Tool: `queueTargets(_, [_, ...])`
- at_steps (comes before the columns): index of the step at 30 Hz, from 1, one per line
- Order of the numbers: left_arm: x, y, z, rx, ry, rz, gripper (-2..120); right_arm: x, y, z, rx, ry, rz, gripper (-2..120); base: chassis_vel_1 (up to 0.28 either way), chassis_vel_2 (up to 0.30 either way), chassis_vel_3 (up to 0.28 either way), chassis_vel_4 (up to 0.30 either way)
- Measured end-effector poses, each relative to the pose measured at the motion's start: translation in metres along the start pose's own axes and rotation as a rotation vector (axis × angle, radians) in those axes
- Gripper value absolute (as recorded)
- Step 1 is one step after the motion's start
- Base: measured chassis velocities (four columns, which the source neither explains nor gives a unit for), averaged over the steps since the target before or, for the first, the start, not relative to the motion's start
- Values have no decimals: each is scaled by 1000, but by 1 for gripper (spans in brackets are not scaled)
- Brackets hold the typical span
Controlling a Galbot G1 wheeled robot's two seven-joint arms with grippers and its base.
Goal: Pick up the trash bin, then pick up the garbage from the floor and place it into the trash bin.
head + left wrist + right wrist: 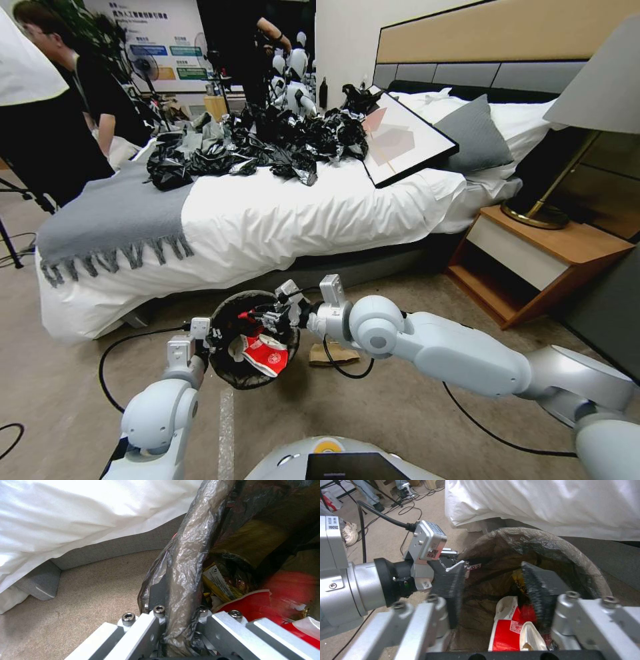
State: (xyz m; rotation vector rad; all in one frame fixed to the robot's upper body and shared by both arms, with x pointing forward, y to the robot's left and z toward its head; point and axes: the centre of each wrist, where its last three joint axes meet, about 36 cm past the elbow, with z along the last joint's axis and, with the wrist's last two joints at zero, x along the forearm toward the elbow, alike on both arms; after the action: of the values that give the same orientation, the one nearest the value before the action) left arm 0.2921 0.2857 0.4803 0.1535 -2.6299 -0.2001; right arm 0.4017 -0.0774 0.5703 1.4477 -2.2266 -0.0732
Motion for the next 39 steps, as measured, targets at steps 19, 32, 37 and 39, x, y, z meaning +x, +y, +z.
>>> queueTargets(19, [2,0,-1,-5,-2,2,0,7,-4,-14,-12,-53,24,100,0,0,0,0])
queueTargets(32, [16,6,-12,8,-43,4,0,66,-46,-46,58,-259,349,100,0,0,0,0])
queueTargets(37, [22,12,-15,20,-55,-8,0,96,-83,-22,109,-292,560,100,0,0,0,0])
queueTargets(39, [23,14,-15,22,-57,-12,0,109,-94,-10,114,-292,619,100,0,0,0,0])
